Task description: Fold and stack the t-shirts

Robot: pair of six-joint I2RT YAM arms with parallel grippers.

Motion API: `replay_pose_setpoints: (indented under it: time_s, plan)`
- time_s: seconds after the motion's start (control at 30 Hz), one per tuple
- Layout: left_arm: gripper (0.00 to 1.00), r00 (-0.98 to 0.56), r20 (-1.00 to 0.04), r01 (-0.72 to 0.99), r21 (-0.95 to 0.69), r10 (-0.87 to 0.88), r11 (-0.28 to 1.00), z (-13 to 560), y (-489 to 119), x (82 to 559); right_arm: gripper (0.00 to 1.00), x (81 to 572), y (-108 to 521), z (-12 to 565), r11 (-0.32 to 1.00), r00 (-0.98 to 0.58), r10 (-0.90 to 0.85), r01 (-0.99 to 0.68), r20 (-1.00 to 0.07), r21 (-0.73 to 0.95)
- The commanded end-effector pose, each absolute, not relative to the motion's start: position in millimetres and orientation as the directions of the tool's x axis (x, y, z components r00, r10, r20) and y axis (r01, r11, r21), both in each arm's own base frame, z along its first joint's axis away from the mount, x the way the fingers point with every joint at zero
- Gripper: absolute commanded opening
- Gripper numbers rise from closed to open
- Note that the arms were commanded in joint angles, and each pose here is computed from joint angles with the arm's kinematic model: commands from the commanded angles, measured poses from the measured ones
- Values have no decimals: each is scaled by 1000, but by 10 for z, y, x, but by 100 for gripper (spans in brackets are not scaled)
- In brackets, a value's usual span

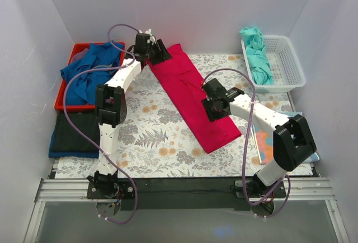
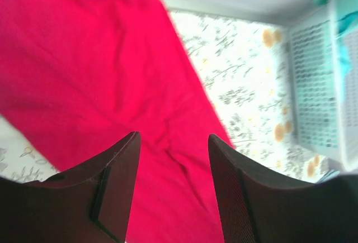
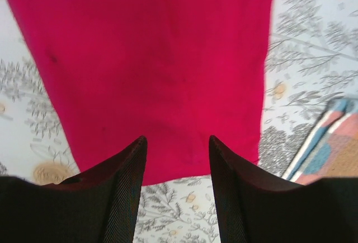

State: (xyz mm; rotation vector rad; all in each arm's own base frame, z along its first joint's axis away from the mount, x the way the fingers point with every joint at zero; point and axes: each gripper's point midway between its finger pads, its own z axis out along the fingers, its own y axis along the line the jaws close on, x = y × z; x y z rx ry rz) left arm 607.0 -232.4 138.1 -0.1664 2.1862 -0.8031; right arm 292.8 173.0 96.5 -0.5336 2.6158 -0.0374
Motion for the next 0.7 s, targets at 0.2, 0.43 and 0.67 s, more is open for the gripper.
replay_pose_setpoints:
  time_s: [0.2, 0.43, 0.67]
  plan:
    - [47, -705, -617, 0, -492, -349, 871, 2037, -1855, 5262, 54, 2217, 1873, 692, 901, -858, -397, -433, -327, 41]
    - [47, -728, -599, -38, -452, -335, 891, 1856, -1602, 4525, 54, 2049, 2032, 431, 869, -837, -468, -494, -283, 26]
    - [47, -736, -580, -64, -454, -349, 889, 1873, -1518, 4208, 53, 1500, 2305, -20, 807, -795, -566, -588, -216, 50]
